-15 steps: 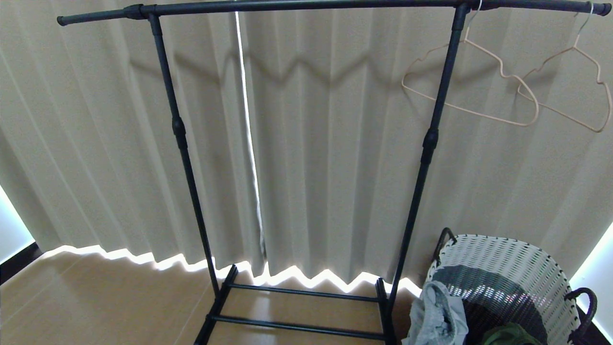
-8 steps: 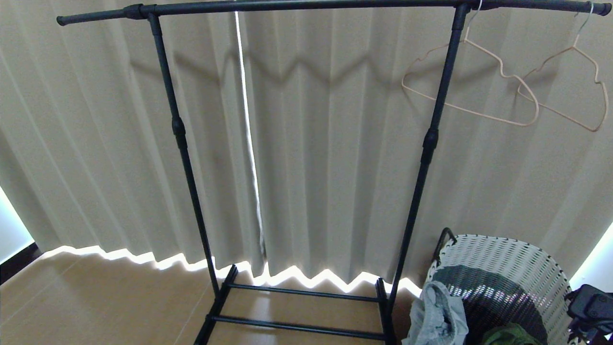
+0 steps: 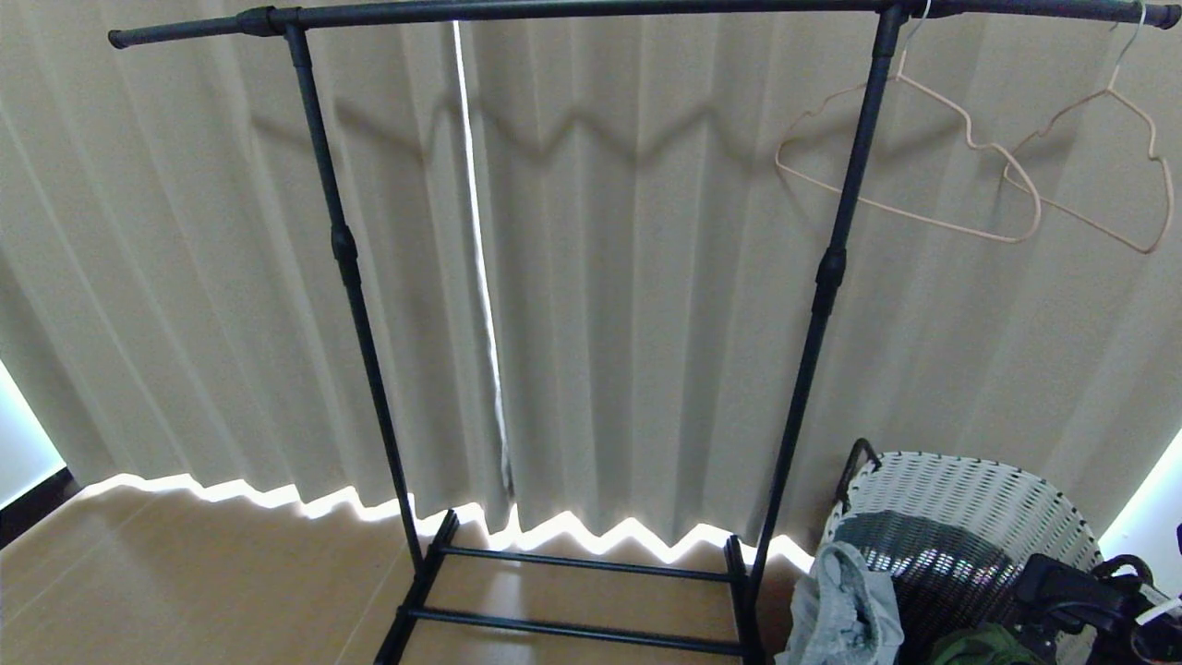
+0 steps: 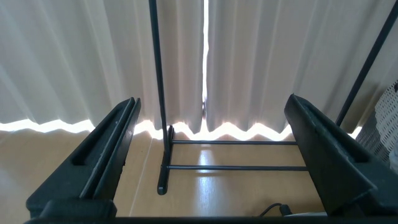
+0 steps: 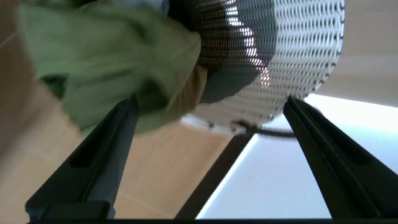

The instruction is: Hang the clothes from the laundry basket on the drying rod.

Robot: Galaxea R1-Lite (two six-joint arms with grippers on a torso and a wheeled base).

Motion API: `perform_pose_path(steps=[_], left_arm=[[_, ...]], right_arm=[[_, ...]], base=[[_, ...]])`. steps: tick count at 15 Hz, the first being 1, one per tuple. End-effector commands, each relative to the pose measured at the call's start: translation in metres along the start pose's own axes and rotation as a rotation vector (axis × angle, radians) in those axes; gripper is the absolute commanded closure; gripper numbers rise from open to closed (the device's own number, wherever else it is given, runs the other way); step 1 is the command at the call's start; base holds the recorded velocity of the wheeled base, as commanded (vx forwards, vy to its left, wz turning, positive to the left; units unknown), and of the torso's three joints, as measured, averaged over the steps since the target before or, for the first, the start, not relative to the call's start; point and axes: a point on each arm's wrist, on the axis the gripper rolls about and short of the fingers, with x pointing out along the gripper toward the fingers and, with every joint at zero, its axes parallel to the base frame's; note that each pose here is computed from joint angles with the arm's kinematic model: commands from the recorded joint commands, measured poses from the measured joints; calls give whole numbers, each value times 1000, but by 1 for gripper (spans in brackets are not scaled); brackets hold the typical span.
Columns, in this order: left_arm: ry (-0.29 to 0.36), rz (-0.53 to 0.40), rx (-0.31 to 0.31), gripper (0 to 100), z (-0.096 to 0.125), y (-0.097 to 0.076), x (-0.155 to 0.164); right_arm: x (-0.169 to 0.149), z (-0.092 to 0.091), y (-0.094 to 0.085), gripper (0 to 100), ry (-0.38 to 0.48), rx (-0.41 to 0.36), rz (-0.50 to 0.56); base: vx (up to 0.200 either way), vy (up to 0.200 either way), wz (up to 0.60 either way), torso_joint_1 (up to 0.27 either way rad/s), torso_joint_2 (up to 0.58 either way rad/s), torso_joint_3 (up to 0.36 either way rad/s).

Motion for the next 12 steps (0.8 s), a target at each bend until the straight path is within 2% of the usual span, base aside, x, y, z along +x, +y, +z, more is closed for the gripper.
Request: perform_pose_path(steps=[1, 5, 11, 12], left_arm=[[0, 0, 0, 0, 0, 0, 0], [0, 0, 0, 0, 0, 0, 0], [0, -2, 2, 0, 0, 0, 0], [0, -2, 2, 0, 0, 0, 0]], right_arm=[[31, -4, 6, 0, 49, 0, 69], [48, -4, 7, 0, 13, -3, 14], [51, -2, 3, 0, -8, 1, -13], [51, -1, 2, 100, -10, 1, -15]], base=[[0, 0, 0, 0, 0, 0], [0, 0, 0, 0, 0, 0], [0, 0, 0, 0, 0, 0], [0, 0, 0, 0, 0, 0]])
